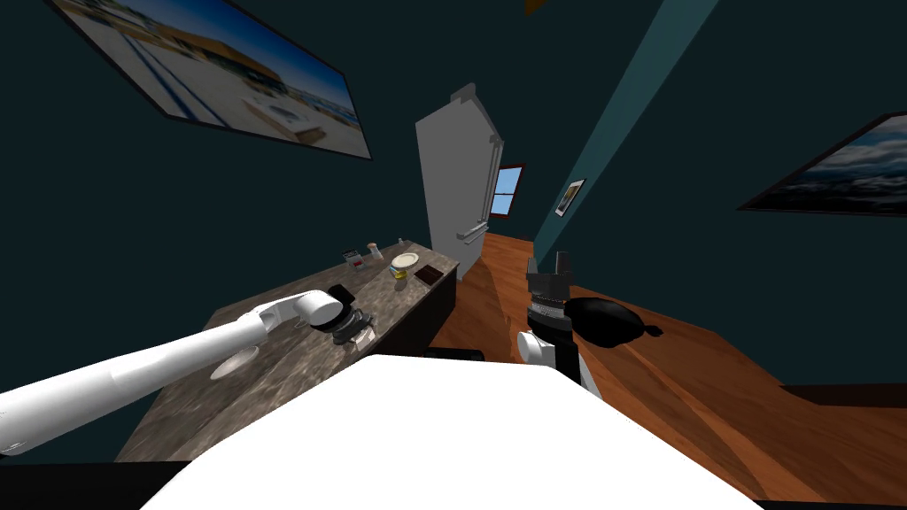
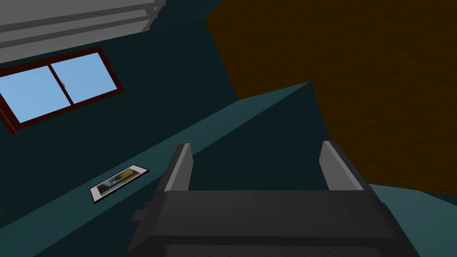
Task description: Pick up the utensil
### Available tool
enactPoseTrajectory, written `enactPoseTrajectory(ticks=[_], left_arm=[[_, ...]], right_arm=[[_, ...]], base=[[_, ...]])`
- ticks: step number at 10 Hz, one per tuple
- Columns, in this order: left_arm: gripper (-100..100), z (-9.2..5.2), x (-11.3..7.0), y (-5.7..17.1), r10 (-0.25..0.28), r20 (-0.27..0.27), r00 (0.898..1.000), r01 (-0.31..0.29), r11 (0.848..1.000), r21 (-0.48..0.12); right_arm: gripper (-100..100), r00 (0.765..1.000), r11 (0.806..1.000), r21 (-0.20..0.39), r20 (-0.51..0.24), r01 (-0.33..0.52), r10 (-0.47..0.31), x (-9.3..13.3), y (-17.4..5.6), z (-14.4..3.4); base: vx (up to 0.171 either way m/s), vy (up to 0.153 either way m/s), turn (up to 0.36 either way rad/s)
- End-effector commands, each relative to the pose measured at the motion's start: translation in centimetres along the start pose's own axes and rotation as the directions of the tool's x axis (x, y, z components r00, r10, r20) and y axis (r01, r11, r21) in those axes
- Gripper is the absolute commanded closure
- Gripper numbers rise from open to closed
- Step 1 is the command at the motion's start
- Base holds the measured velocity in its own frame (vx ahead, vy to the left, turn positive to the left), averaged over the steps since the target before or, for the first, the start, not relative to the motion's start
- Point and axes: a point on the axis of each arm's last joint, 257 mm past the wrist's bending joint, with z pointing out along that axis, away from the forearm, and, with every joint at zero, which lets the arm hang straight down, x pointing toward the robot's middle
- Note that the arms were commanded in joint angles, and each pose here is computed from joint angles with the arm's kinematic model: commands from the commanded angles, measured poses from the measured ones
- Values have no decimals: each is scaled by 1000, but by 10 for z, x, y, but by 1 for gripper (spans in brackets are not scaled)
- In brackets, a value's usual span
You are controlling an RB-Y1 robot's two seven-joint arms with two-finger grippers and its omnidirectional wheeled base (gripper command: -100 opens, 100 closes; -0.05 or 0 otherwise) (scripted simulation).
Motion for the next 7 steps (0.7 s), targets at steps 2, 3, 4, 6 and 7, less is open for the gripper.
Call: enactPoseTrajectory(ticks=[2, 3, 4, 6, 7], left_arm=[[100, 0, 0, 0, 0, 0, 1000, 0, 1000, 0], [0, 0, 0, 0, 1, 0, 1000, -1, 1000, 0], [100, -3, -2, -9, 18, 7, 1000, -18, 1000, 10], [100, -5, -4, -17, 34, 12, 999, -34, 999, 13], [100, -9, -9, -29, 48, 28, 998, -49, 998, 35]], right_arm=[[0, 1000, 1000, 0, 0, 0, 0, 0, 0, 0], [0, 1000, 1000, 0, 0, 0, 0, 0, 0, 0], [0, 1000, 1000, 0, 0, 0, 0, 0, 0, 0], [0, 1000, 1000, 0, 0, 0, 0, 0, 0, 0], [0, 1000, 1000, 0, 0, 0, 0, 0, 0, 0]], base=[[0, 0, 0], [0, 0, 0], [-6, 3, 62], [-11, 1, 57], [-8, 7, 36]])
